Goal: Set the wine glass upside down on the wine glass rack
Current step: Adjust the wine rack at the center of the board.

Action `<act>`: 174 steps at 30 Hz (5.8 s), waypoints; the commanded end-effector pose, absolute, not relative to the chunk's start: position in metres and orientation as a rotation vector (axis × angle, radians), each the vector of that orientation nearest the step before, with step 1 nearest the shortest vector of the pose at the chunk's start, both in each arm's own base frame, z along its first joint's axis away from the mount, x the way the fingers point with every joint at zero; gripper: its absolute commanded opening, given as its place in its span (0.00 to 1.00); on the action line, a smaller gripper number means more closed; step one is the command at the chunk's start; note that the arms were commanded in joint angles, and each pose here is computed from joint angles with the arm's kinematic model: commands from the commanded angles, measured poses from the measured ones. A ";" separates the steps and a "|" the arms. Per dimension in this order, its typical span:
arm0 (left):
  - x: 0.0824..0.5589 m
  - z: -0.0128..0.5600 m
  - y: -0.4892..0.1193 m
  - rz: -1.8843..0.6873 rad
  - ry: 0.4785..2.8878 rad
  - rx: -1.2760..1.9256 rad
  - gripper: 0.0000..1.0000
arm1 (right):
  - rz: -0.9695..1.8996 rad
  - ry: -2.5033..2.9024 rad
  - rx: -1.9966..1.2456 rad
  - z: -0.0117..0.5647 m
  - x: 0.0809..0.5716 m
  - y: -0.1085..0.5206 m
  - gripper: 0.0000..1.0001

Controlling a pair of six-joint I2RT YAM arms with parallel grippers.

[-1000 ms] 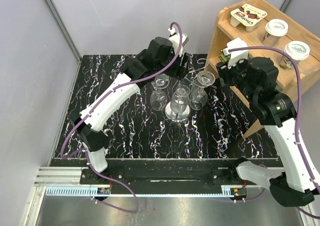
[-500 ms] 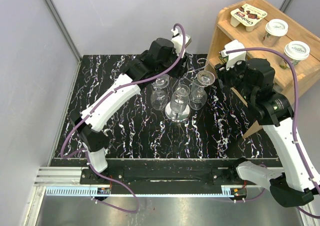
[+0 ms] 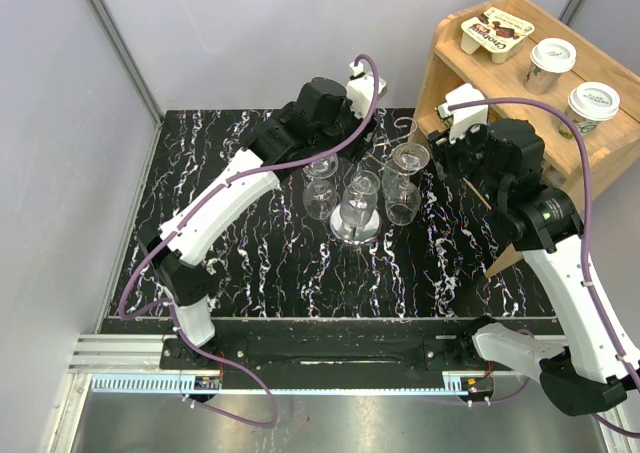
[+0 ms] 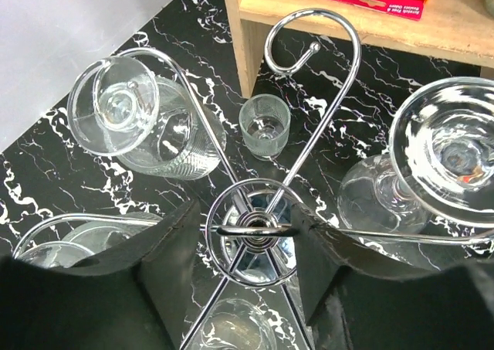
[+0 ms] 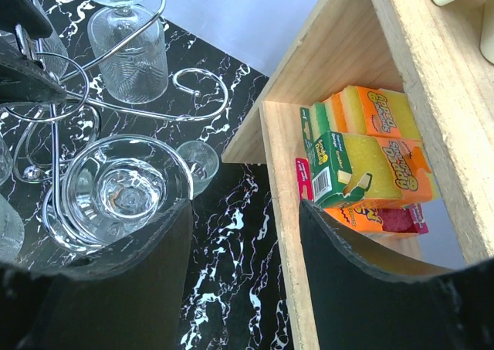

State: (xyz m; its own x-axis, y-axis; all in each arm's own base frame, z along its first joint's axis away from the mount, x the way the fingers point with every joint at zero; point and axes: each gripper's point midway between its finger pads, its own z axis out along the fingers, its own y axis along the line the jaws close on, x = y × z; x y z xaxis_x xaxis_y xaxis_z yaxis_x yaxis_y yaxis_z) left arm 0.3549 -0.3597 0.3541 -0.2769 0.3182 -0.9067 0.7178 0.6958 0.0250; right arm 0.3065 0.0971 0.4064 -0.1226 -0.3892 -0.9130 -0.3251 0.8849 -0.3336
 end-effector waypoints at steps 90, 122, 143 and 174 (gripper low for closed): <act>0.348 0.458 -0.204 -0.505 1.592 0.738 0.97 | 0.306 1.700 -0.789 0.423 0.338 0.219 0.53; 0.349 0.445 -0.190 -0.411 1.622 0.741 0.97 | 0.494 1.803 -0.705 0.383 0.367 0.265 0.00; 0.362 0.437 -0.189 -0.404 1.678 0.679 0.98 | 0.417 1.856 -0.264 0.377 0.377 0.270 0.00; 0.355 0.437 -0.182 -0.378 1.676 0.680 0.98 | 0.420 1.840 -0.308 0.371 0.363 0.304 0.51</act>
State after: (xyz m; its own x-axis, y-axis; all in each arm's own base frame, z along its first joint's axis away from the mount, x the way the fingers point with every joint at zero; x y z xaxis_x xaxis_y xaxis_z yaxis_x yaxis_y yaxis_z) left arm 0.3605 -0.1890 0.4162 -0.1618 0.2485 -0.9550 0.6424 0.7611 0.0892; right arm 0.3693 0.2903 0.3484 -0.3562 -0.0312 -0.9339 -0.3655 0.9245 0.1085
